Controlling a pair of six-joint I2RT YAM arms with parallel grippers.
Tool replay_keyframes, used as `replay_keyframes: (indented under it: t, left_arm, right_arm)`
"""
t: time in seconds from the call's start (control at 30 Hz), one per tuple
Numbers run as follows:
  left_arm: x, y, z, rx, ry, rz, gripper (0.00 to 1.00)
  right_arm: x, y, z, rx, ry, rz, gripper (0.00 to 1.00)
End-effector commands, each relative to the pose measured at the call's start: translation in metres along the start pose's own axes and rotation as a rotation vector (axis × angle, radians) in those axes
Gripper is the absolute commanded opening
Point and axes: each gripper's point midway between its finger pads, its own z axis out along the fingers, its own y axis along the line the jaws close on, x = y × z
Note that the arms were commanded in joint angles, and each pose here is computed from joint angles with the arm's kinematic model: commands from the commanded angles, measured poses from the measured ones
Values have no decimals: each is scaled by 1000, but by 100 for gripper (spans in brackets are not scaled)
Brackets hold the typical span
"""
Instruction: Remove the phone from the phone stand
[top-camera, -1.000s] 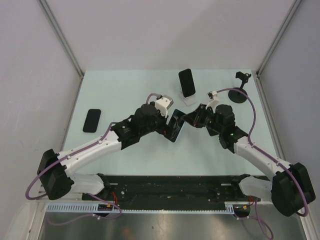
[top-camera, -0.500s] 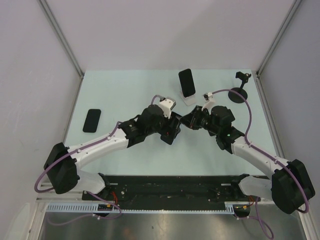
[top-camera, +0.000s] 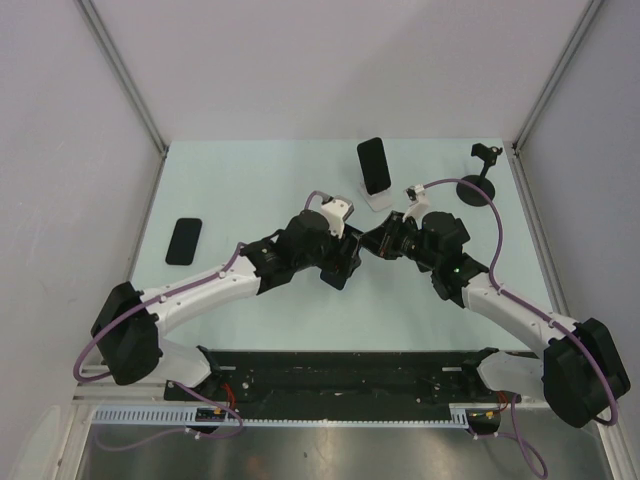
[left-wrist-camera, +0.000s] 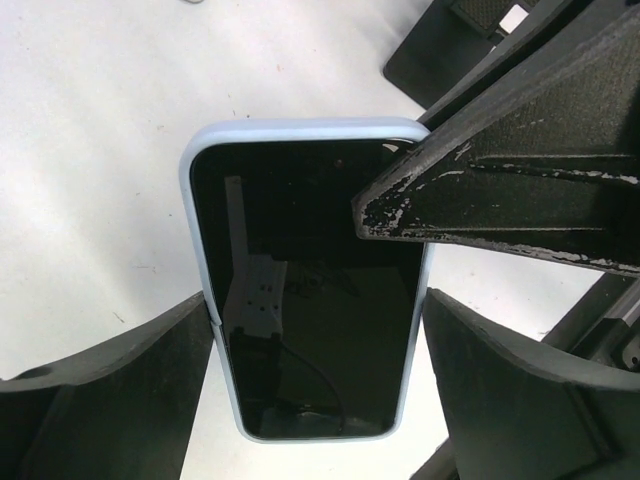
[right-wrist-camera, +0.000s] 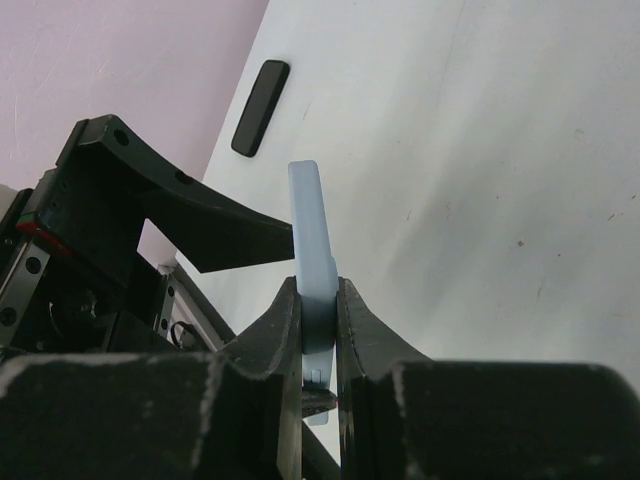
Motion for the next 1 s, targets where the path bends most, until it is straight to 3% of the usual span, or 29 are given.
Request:
replay_keyframes:
  t: [0.0,0.13,0.33,0.37,0.43,0.47,0.53,0.57,0.67,0.83,0.97]
  left_arm:
    - [-20,-12,-1,38,-42,-9,86]
    - [-17,-8,0,19,-32,10,79]
    - [-17,-6,-2,8,-21,31,58]
    - [-16,-5,-1,2,-19,34,48]
    - [-16,-2,-2,-8,-15,35,36]
    - [-16,-1,-2,-14,-15,37,31]
    - [-17,5,-4,-30,-16,35,22]
    - [-15,8,-5,-35,-9,33,19]
    - [-16,21,-9,-59,-5,22,11]
    - [-18,64,-19,-144,9,9,9]
    - [-2,109,-27,-238,82,-14,9]
  right_arm:
    - [-34,42,1,-133,-97,-31,0]
    - [-33,44,1,-140,-93,-29,0]
    - [-32,42,3,-137,-89,-28,0]
    - [-32,42,3,-137,-89,-26,0]
    - [-32,42,3,-135,-89,-26,11]
    - [-32,42,2,-133,-89,-31,27]
    - [-32,41,1,-131,-89,-40,43]
    - [-34,40,-1,-123,-96,-51,56]
    - [-37,31,-6,-86,-103,-60,76]
    - [-43,12,-21,8,-117,-123,92]
    - [-49,-10,-35,124,-139,-175,96]
